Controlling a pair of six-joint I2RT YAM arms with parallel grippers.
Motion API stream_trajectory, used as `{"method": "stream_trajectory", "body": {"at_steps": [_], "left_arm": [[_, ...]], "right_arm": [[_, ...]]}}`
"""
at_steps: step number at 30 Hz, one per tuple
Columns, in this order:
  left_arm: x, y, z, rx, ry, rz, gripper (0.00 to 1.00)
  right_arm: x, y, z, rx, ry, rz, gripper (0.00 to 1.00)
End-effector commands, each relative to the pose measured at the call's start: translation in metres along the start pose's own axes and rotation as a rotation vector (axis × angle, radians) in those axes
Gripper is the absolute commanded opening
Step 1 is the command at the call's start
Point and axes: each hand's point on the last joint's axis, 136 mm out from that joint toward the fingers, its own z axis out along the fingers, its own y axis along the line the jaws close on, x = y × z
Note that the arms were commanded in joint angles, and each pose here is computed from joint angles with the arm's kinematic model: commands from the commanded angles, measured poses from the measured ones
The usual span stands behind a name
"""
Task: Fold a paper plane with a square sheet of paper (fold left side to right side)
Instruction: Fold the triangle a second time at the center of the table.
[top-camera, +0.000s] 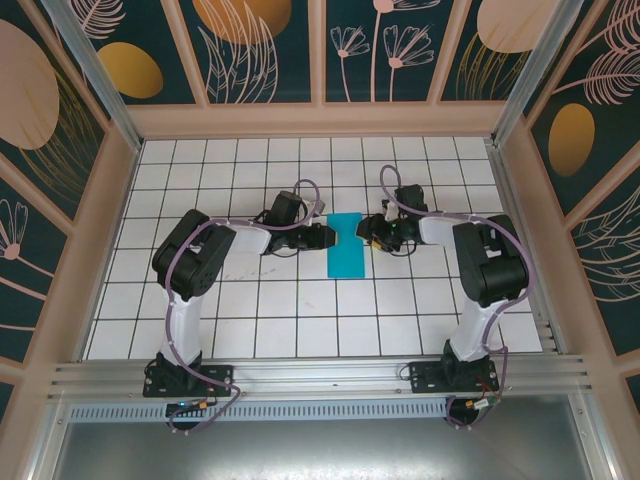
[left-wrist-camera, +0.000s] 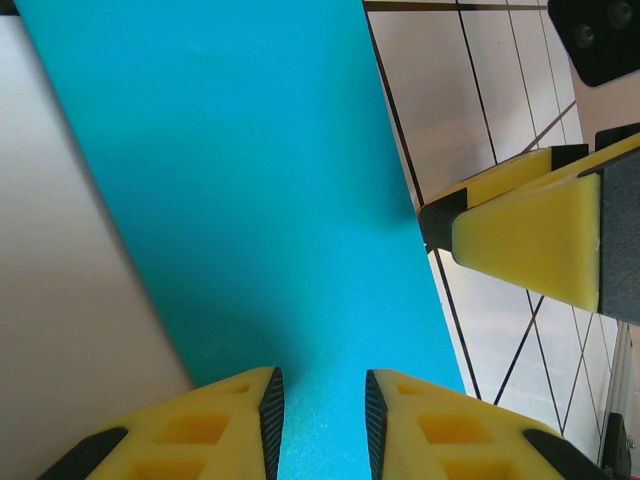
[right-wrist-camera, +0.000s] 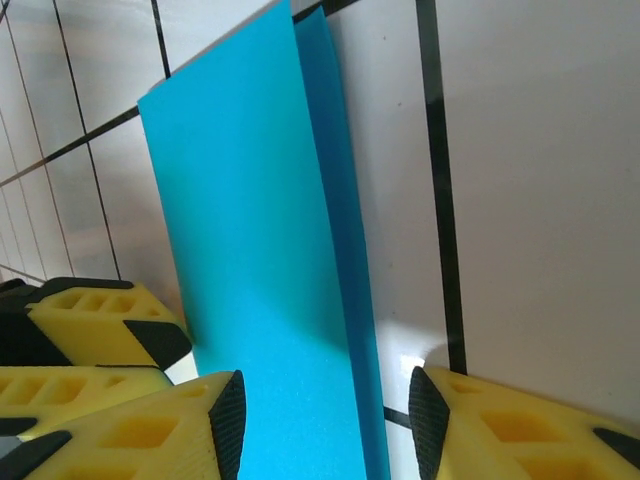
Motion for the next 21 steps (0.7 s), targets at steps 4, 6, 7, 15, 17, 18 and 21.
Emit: {"method": "stream_trajectory", "body": {"at_steps": [4, 6, 7, 15, 17, 18, 21], "left_arm": [[0.011, 0.011, 0.0, -0.042, 0.027, -0.007, 0.32], [0.009, 0.01, -0.001, -0.041, 0.024, -0.002, 0.32], [0.009, 0.009, -0.001, -0.041, 0.025, 0.002, 0.32], [-0.001, -0.001, -0.007, -0.034, 0.0, 0.032, 0.33], [-0.008, -0.007, -0.014, -0.043, -0.029, 0.064, 0.33], [-0.012, -0.011, -0.019, -0.049, -0.052, 0.087, 0.34], [-0.025, -0.023, -0.038, -0.078, -0.119, 0.159, 0.4]], "right_arm": [[-0.003, 0.007, 0.009, -0.049, 0.033, 0.006, 0.48], [-0.002, 0.011, 0.01, -0.058, 0.037, 0.0, 0.46], [-0.002, 0.012, 0.01, -0.061, 0.037, -0.002, 0.46], [-0.004, 0.018, 0.008, -0.073, 0.036, -0.02, 0.39], [-0.004, 0.02, 0.005, -0.074, 0.031, -0.024, 0.36], [-0.005, 0.023, 0.004, -0.08, 0.029, -0.028, 0.35], [-0.006, 0.03, -0.001, -0.098, 0.024, -0.035, 0.3]]}}
